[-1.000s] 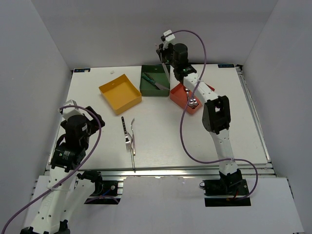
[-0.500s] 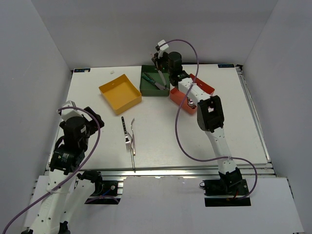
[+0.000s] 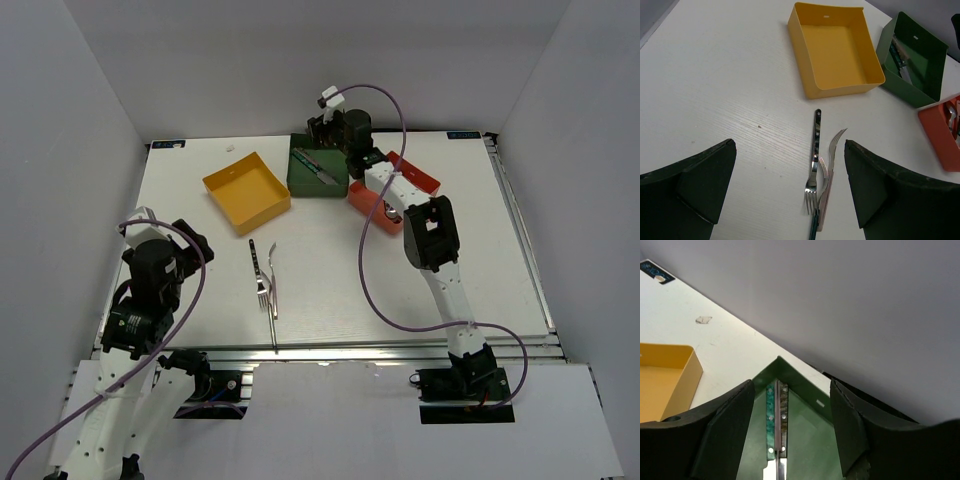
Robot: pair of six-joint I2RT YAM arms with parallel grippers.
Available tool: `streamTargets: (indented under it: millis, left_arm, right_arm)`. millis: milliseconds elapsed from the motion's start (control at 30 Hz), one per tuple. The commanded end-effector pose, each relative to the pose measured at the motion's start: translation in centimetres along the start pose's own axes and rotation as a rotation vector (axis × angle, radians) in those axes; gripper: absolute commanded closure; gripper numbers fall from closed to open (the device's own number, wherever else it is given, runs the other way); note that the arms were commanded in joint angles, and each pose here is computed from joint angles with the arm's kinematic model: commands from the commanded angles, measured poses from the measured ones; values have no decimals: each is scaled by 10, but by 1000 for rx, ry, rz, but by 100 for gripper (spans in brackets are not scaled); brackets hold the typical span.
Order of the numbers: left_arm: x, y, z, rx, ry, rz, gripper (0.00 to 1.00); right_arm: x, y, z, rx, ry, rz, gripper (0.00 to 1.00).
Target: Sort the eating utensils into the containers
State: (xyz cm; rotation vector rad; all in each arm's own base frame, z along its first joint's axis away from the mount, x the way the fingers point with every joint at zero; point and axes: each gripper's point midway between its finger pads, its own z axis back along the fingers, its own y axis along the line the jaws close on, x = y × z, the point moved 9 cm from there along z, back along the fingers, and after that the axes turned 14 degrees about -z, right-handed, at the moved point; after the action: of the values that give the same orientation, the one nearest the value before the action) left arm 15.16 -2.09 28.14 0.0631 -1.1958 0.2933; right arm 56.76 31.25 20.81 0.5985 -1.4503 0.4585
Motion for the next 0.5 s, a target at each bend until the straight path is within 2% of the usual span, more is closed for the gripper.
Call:
streamTargets:
  millis: [0, 133, 167, 200, 267, 300, 367, 400, 433, 467]
  left_arm:
    - [2, 0, 3, -13, -18, 4, 2]
    - [2, 1, 4, -9, -23, 7, 2]
    - [1, 1, 4, -10, -22, 6, 2]
    - [1, 0, 3, -11, -17, 4, 2]
    - [1, -1, 0, -11, -7, -1, 2]
    - [-2, -3, -5, -6, 18, -13, 2]
    - [-5, -6, -13, 7, 57, -36, 2]
    - [-5, -6, -16, 28, 83, -46, 2]
    - [-8, -10, -26, 52, 142, -68, 2]
    - [-11, -12, -30, 66, 189, -58, 2]
  right_arm:
    - [57, 12, 12, -5, -110, 55, 33]
    - [53, 19, 21, -2, -30, 36, 39]
    - [35, 21, 26, -9, 33, 13, 40]
    - [54, 27, 39, -28, 7, -2, 41]
    - [56, 43, 60, -22, 9, -57, 40]
    - [65, 50, 85, -68, 10, -67, 38]
    - [74, 75, 110, -130, 37, -77, 34]
    - [81, 80, 138, -235, 76, -87, 32]
    - [83, 96, 152, -249, 108, -103, 11]
    - [102, 103, 176, -301, 94, -182, 11]
